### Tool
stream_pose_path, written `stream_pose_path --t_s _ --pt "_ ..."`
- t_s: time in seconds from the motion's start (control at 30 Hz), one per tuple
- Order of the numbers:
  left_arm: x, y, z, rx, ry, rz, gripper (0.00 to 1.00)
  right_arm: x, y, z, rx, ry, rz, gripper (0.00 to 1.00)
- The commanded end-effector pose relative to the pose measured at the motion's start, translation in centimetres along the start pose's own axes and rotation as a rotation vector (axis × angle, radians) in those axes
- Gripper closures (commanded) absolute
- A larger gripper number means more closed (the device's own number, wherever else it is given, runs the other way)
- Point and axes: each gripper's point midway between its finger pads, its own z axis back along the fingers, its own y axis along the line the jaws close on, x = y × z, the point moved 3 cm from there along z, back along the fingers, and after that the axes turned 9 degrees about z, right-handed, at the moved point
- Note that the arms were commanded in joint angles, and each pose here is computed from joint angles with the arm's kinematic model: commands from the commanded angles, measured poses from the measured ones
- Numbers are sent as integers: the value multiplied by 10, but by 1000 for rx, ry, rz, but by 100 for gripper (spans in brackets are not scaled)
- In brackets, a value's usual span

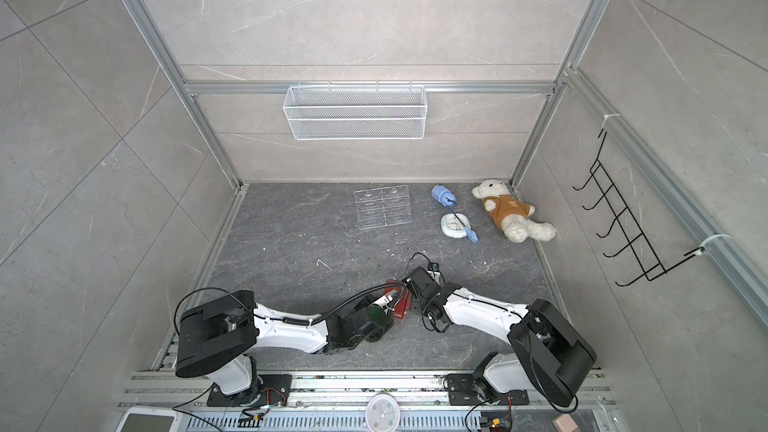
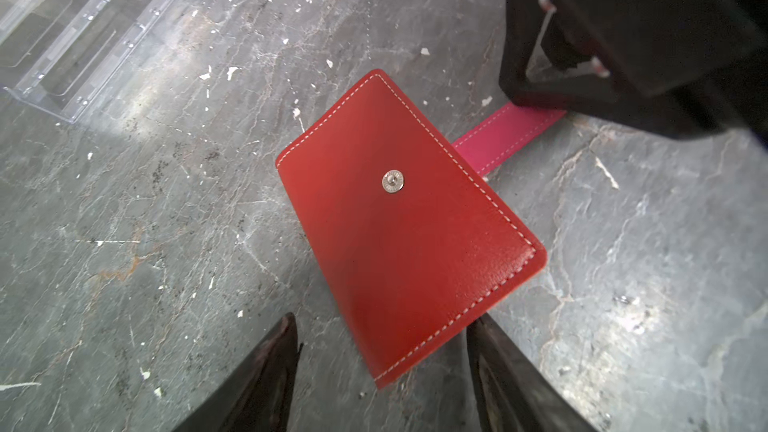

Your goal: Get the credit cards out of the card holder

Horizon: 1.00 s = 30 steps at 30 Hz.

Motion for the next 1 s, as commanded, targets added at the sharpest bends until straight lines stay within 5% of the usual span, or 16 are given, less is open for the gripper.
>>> stream_pose_path --t_s 0.0,0.97 --pt "24 4 9 21 -83 75 34 -20 -5 -10 -7 82 25 69" --pt "35 39 9 52 -178 431 37 -8 10 4 94 37 30 68"
